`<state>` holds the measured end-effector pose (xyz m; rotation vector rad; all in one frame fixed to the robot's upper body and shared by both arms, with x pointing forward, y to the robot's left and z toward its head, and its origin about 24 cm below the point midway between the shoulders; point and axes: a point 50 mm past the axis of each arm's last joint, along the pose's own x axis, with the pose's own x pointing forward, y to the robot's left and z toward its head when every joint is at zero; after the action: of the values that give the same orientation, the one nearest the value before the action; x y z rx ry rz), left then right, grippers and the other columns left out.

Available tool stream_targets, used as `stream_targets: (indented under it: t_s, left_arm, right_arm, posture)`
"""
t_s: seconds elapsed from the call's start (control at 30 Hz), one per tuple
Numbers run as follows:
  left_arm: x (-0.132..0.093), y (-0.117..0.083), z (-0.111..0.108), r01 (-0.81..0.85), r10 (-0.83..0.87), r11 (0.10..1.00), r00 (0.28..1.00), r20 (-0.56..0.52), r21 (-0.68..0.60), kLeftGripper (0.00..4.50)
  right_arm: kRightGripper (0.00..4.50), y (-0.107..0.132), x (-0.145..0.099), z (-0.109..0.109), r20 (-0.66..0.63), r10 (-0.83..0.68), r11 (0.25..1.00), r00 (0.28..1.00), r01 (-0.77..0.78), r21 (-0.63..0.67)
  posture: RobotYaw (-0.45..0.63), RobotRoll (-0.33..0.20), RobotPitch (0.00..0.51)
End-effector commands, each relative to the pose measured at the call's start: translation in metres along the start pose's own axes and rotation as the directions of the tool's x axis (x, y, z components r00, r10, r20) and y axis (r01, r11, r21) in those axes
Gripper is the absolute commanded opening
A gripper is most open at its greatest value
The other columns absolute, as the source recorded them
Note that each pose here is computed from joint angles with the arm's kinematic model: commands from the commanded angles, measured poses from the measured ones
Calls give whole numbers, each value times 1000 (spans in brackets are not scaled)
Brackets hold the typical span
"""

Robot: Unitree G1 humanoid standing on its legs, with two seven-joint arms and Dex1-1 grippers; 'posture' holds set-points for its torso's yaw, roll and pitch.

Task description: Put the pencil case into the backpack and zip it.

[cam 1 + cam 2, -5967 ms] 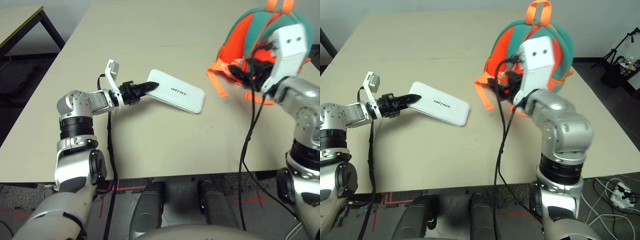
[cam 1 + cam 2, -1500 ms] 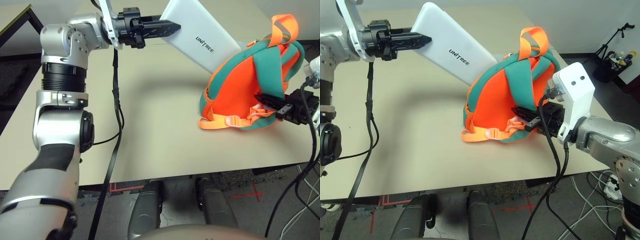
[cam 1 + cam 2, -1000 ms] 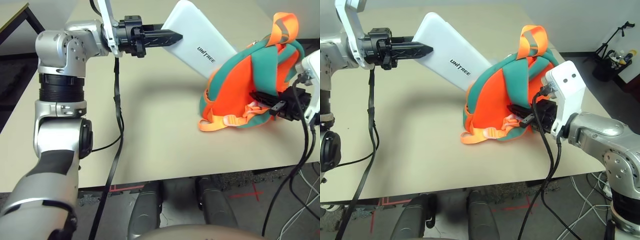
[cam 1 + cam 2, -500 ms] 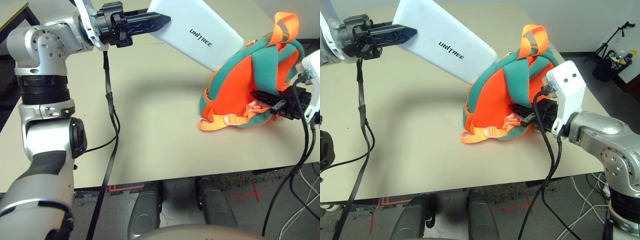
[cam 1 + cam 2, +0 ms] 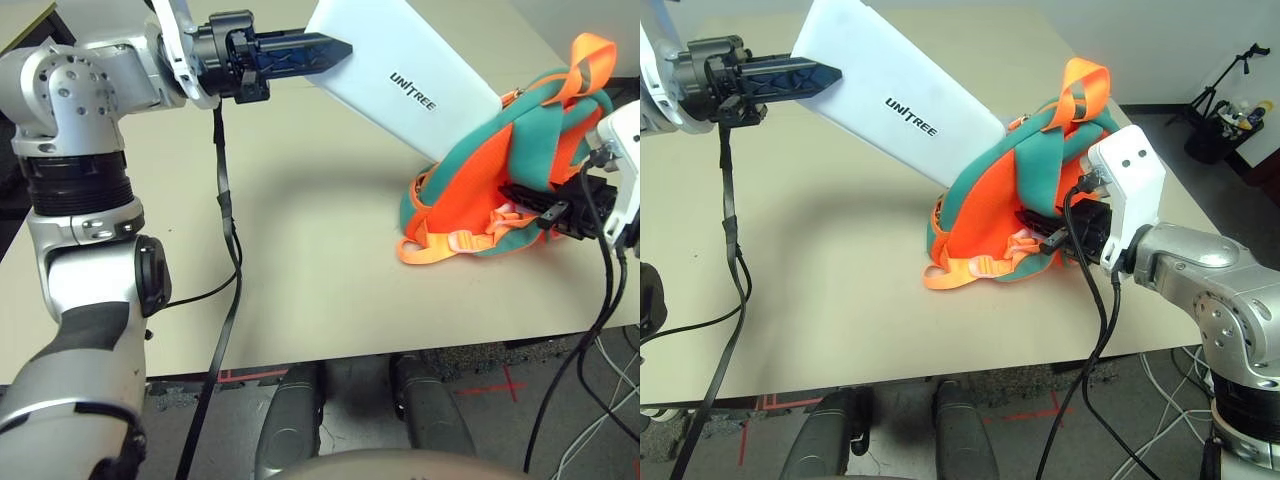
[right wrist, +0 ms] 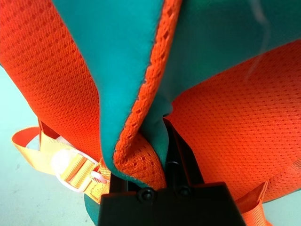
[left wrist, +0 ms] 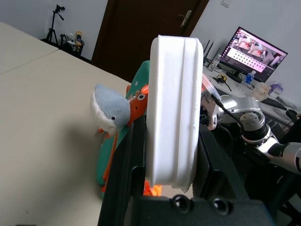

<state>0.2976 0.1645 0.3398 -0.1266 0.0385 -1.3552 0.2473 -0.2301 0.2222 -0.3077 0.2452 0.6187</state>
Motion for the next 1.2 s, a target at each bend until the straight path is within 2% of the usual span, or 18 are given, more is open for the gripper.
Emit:
stream_targets:
  t_s: [0.03, 0.4, 0.57, 0.8, 0.97, 1.2]
  left_arm:
    - [1, -8, -2, 56, -56, 998, 998, -27, -6, 1327]
    - [-2, -10, -15, 55, -56, 998, 996, -64, -24, 1327]
    - [15, -3, -39, 21, -21, 1000, 998, -67, -1, 1327]
    - [42, 1, -53, -5, 6, 997, 1000, -13, 72, 1326]
    - [51, -4, -47, 33, -36, 997, 999, 34, 67, 1326]
    - [47, -15, -28, 179, -163, 979, 975, 149, -98, 1326]
  right_arm:
    - [200, 0, 2, -4, -17, -2, 1000, 1000, 2, 2]
    - [200, -3, 0, -2, -22, -4, 1000, 1000, 4, -11]
    - [200, -2, 5, 0, -12, 4, 1000, 1000, -4, -12]
    - [200, -1, 7, 2, -4, 8, 1000, 1000, -8, -13]
    - [200, 1, 9, 3, 2, 14, 1000, 1000, -14, -11]
    - [200, 3, 10, 1, 5, 13, 1000, 1000, -13, -3]
  posture:
    - [38, 0, 189]
    - [42, 0, 185]
    - [45, 0, 189]
    - [42, 0, 193]
    - [34, 0, 196]
    - [31, 0, 198]
